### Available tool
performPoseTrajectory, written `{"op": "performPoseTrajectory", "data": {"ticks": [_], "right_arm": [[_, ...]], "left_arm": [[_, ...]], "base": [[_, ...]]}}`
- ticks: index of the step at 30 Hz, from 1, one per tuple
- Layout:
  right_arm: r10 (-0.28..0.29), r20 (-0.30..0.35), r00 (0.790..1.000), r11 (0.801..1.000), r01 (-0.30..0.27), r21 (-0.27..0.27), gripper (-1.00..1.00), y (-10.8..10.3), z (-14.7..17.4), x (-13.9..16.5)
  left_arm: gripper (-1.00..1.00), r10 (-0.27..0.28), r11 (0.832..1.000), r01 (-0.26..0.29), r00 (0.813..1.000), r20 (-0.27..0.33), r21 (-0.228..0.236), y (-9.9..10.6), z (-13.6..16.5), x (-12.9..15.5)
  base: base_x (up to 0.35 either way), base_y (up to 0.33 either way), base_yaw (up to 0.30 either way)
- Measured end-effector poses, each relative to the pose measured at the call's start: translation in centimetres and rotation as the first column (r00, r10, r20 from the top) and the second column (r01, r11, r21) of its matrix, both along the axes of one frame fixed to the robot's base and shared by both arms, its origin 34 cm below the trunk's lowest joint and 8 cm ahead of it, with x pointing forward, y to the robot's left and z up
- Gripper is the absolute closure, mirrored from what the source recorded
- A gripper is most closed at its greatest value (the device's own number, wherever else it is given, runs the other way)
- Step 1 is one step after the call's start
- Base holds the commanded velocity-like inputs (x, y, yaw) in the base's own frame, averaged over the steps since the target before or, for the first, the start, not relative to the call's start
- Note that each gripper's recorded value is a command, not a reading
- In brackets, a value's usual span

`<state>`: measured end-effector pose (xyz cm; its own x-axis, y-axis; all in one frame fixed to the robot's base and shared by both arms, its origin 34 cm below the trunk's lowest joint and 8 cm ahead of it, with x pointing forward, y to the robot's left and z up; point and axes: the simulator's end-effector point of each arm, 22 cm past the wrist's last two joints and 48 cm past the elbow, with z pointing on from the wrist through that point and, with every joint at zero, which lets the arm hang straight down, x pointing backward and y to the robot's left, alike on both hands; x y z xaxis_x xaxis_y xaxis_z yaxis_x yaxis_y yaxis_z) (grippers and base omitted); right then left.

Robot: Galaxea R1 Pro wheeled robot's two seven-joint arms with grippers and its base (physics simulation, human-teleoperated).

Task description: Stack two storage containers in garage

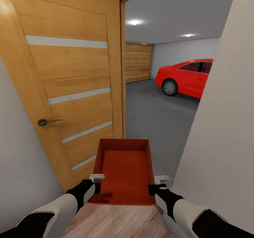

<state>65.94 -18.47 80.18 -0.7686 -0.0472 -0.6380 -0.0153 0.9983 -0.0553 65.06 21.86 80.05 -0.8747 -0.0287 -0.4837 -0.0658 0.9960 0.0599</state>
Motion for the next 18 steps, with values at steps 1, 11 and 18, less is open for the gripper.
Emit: {"op": "performPoseTrajectory", "data": {"ticks": [1, 11, 18], "right_arm": [[0.000, 0.000, 1.000, 1.000, 0.000, 0.000, 1.00, 0.00, 0.00, 0.00], [0.001, 0.004, 1.000, 1.000, -0.001, -0.002, 1.00, -0.02, 0.13, 0.12], [0.000, 0.005, 1.000, 1.000, 0.000, -0.001, 1.00, -0.01, 0.24, 0.12]], "left_arm": [[1.00, 0.000, 1.000, 0.000, 1.000, 0.000, 0.000, 0.00, 0.01, 0.01], [1.00, 0.001, 1.000, -0.001, 1.000, 0.004, -0.001, -0.02, 0.09, 0.09], [1.00, 0.000, 1.000, 0.000, 1.000, 0.004, 0.000, 0.00, 0.22, 0.11]], "base": [[0.194, 0.258, 0.000], [0.160, 0.171, -0.086], [0.010, 0.008, -0.230]]}}
